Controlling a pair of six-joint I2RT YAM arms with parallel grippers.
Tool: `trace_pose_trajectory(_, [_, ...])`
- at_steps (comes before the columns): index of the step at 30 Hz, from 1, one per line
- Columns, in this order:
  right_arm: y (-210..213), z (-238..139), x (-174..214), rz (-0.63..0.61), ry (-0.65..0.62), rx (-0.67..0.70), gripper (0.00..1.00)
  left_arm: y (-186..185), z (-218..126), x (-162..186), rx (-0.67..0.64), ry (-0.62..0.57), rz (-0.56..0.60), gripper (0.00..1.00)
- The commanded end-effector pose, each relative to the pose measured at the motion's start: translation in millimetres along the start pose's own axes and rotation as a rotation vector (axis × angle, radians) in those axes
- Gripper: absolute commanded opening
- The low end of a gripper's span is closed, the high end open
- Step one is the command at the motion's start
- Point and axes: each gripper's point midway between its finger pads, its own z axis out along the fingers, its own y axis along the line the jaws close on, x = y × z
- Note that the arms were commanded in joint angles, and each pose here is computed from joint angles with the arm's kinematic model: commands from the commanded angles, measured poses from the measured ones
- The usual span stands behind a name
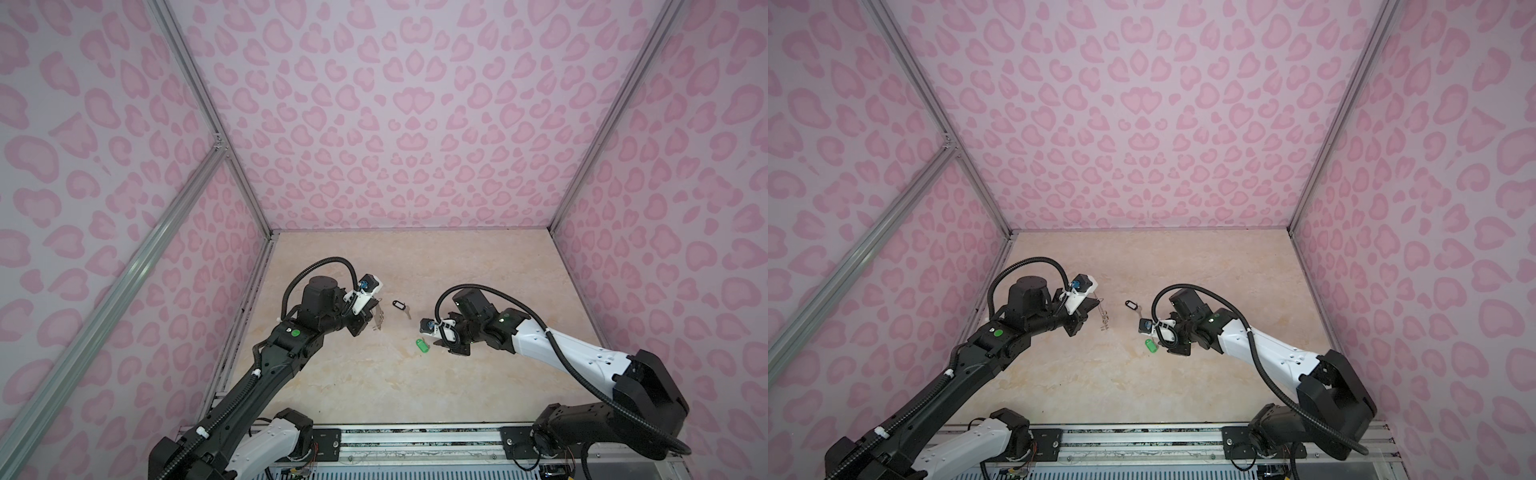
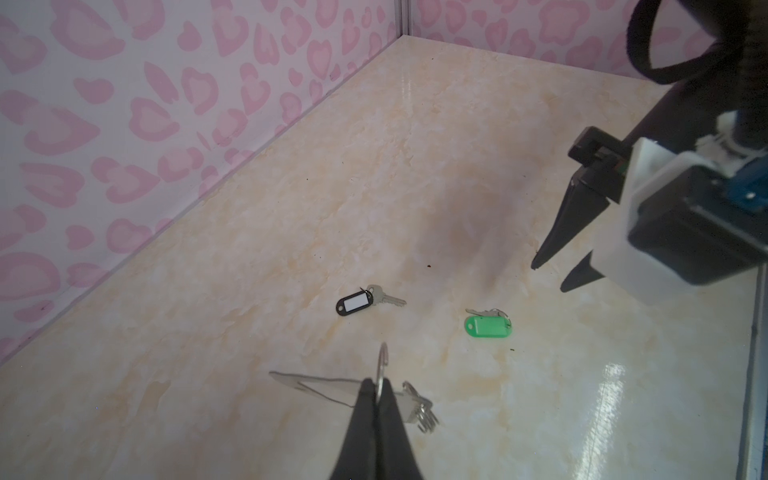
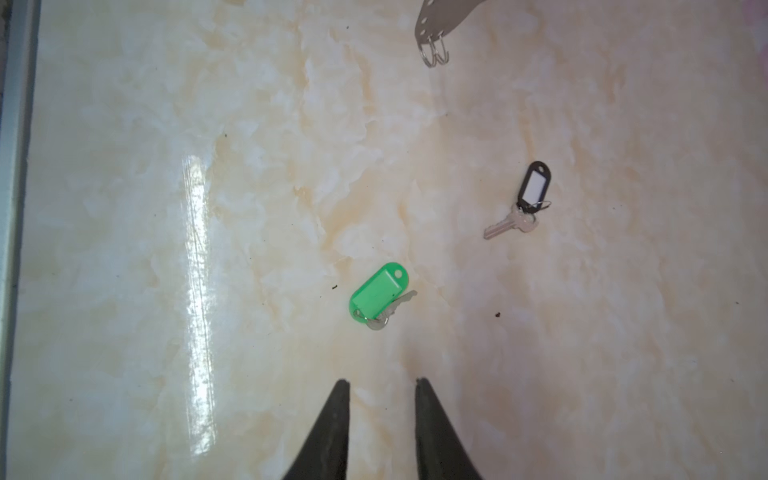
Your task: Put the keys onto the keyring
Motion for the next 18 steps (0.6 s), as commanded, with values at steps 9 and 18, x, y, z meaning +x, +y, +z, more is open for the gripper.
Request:
trace_pose_trajectory(9, [4, 41, 33, -0.265, 0.169, -0.177, 0.27, 5, 2, -1, -0.03, -0.047, 0.018, 0.03])
trace_pose_trajectory(18, [3, 52, 35, -0.314, 0.182, -0.23, 0.23, 2, 5, 3, -0.016, -0.041, 0.023, 0.03])
